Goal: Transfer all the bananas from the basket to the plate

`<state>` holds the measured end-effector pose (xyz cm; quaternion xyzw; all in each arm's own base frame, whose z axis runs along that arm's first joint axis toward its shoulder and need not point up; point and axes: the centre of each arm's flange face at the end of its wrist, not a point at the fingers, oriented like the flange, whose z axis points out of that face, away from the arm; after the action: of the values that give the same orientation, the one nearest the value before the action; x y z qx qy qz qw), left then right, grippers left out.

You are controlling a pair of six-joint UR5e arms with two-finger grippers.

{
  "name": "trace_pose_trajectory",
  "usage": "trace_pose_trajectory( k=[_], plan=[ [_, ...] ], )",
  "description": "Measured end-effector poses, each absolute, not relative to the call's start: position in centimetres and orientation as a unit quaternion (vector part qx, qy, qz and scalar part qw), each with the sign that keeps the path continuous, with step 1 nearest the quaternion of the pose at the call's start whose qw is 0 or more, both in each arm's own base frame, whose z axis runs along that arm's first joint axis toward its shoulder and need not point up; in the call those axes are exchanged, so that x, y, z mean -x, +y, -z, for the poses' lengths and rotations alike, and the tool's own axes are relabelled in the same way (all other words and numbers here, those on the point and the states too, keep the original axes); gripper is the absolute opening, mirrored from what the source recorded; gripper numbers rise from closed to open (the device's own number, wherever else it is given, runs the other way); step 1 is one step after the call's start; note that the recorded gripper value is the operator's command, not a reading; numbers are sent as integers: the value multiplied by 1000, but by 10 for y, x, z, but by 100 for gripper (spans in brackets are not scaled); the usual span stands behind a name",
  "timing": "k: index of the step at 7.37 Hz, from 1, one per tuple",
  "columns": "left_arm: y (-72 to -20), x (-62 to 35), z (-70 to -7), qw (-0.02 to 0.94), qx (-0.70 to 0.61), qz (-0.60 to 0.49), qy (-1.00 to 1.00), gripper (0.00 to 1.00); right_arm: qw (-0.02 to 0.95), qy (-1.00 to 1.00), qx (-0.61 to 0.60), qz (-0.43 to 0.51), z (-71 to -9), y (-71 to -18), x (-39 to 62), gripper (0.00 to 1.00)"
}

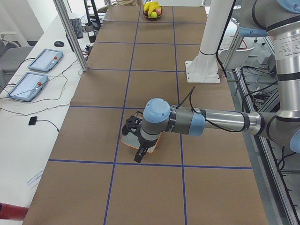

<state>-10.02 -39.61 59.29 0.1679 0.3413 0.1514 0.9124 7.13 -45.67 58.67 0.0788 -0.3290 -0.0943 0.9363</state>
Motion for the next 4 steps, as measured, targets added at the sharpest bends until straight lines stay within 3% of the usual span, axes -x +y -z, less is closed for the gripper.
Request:
trace_pose_trajectory(
  k=[4],
  plan=[
    [-422, 102, -588, 911, -181, -149, 339, 100, 919, -337, -119, 167, -612, -461, -69, 100]
  ],
)
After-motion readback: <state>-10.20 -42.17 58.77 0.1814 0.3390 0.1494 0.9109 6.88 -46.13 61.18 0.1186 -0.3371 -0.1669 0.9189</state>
